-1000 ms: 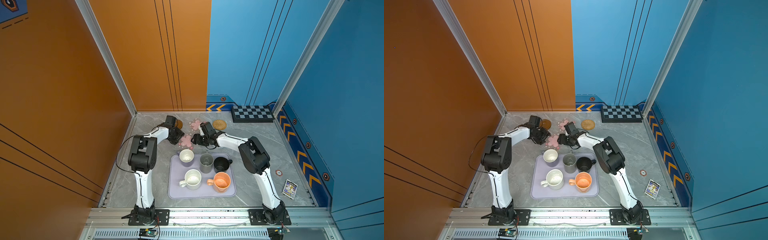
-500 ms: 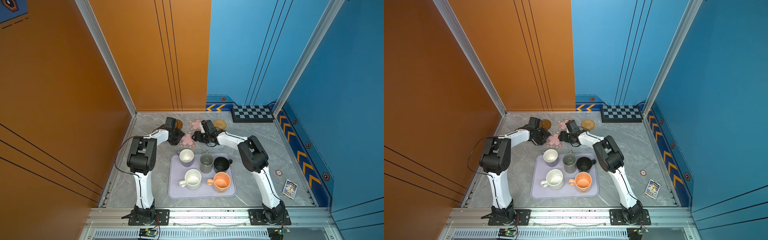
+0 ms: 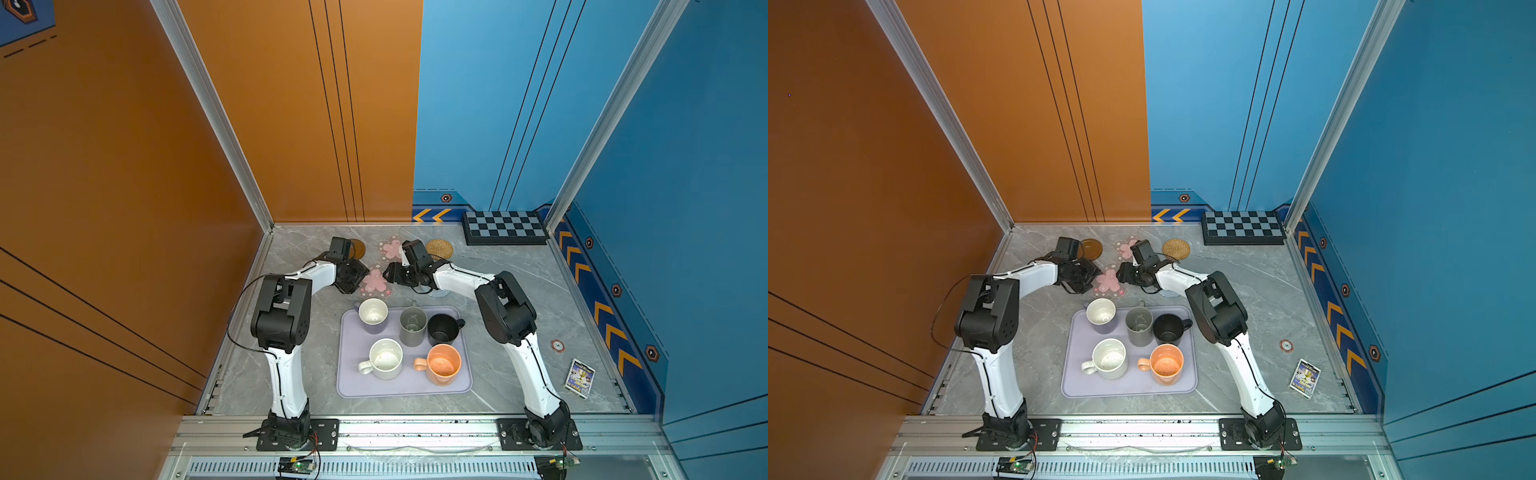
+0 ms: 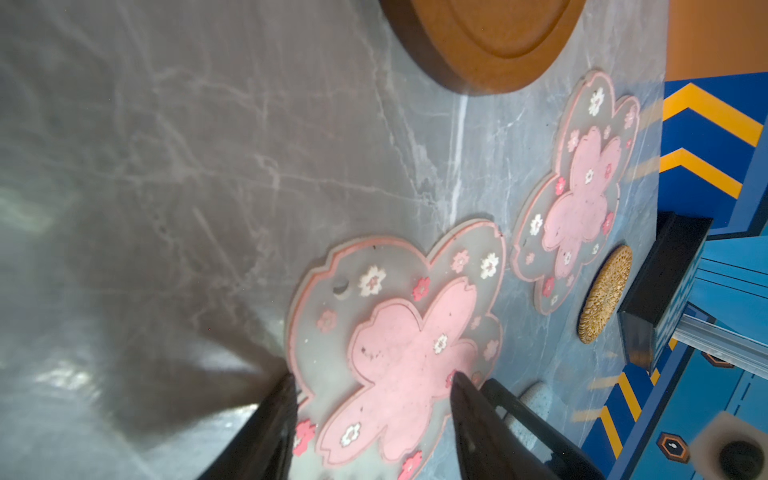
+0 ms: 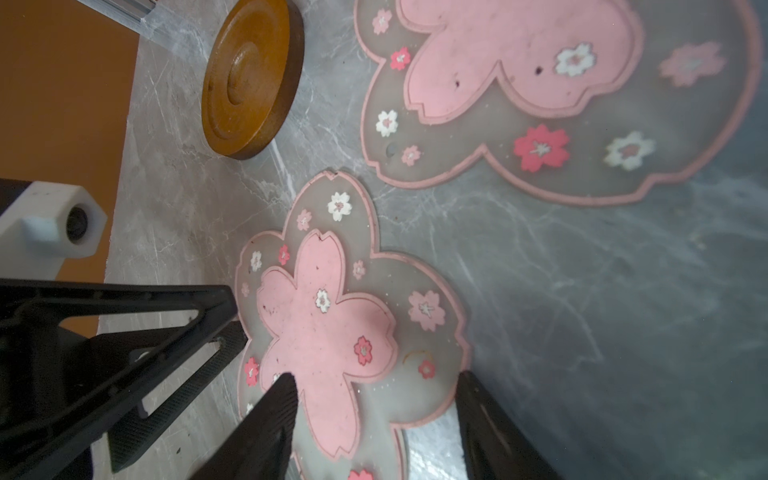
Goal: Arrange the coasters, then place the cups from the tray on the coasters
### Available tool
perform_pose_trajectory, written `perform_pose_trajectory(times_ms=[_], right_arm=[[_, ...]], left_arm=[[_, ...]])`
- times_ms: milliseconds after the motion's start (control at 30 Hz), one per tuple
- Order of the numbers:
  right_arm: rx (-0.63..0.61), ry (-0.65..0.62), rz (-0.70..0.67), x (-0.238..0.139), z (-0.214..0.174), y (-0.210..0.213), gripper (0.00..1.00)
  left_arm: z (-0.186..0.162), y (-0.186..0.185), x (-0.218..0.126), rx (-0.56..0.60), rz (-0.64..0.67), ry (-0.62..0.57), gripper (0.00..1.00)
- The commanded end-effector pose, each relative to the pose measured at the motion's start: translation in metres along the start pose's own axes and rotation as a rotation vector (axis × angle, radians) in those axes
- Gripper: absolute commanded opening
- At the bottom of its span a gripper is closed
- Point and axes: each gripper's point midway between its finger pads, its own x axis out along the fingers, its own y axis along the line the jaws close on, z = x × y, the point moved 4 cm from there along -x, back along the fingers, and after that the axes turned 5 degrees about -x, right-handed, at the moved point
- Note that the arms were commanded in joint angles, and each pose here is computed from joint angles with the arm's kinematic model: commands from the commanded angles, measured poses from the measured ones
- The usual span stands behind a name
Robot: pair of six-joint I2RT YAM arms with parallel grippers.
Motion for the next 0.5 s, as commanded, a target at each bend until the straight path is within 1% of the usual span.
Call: perform_pose_trajectory(times_ms=[0, 67, 200, 467], right_arm=[[0.003, 0.106, 0.071, 0.011, -0.034, 0.030, 0.63], [0.022, 0.107, 0.078, 0.009, -0.035, 0.032, 0.63], [0.021, 0.100, 0.080, 0.004, -0.034, 0.035, 0.63], [0.036, 0.107, 0.087, 0.004, -0.037, 0.040, 0.63]], left_arm=[[-0.033, 0.045, 0.013, -0.048, 0.145, 0.171, 0.60], [-0.030, 0.048, 0.014, -0.052, 0.148, 0.167, 0.60], [-0.024, 0.050, 0.017, -0.063, 0.151, 0.166, 0.60], [-0.010, 0.043, 0.018, -0.050, 0.127, 0.155, 0.60]])
